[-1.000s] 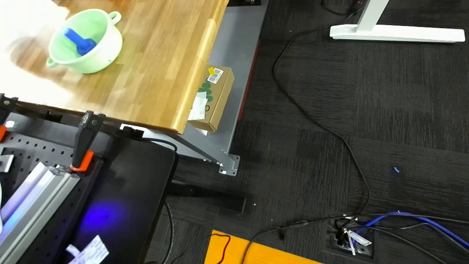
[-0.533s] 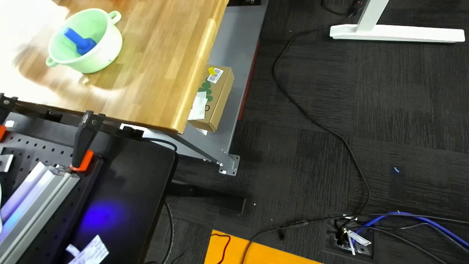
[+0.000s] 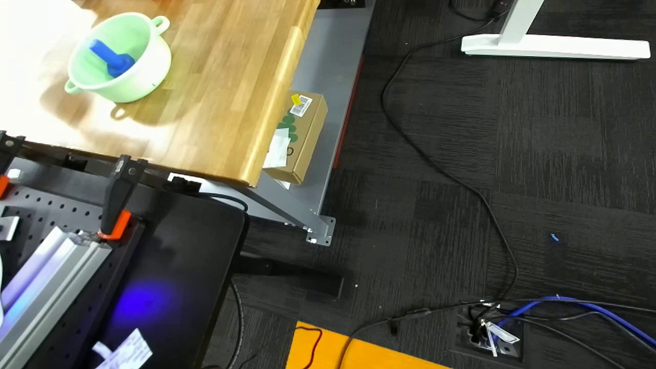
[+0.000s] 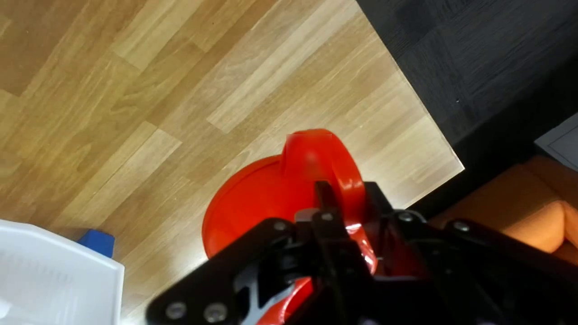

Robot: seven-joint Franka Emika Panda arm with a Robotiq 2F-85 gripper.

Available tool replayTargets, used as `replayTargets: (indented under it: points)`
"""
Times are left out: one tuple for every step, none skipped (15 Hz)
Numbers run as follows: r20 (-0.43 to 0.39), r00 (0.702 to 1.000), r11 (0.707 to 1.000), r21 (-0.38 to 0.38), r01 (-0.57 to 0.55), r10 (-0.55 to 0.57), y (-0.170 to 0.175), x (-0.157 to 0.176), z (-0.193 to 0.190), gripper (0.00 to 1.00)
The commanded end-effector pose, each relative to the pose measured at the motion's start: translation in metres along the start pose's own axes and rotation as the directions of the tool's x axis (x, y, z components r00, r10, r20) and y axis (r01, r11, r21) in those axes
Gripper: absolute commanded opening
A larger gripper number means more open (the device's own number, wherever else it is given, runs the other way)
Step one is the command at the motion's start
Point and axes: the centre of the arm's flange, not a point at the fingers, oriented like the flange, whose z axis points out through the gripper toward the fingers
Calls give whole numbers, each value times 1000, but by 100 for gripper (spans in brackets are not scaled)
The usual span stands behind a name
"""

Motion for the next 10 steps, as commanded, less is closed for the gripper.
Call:
replayTargets:
  points:
    - [-99, 994, 998, -44, -52, 47, -13, -29, -9, 5]
    - [-128, 989, 996, -48, -77, 70, -15, -33, -9, 5]
    - [-153, 984, 994, -51, -99, 90, -17, -35, -9, 5]
    - [-177, 978, 991, -53, -125, 113, -19, -40, -9, 5]
    - [-201, 969, 986, -48, -157, 145, -22, -44, -7, 5]
    - [-223, 961, 983, -41, -177, 164, -24, -47, -6, 5]
    - [-243, 953, 980, -36, -197, 183, -27, -51, -5, 5]
    - [-266, 943, 976, -31, -215, 199, -30, -55, -3, 5]
    - [-287, 933, 972, -31, -235, 216, -32, -59, -1, 5]
    - [-308, 921, 965, -31, -259, 238, -34, -65, 1, 5]
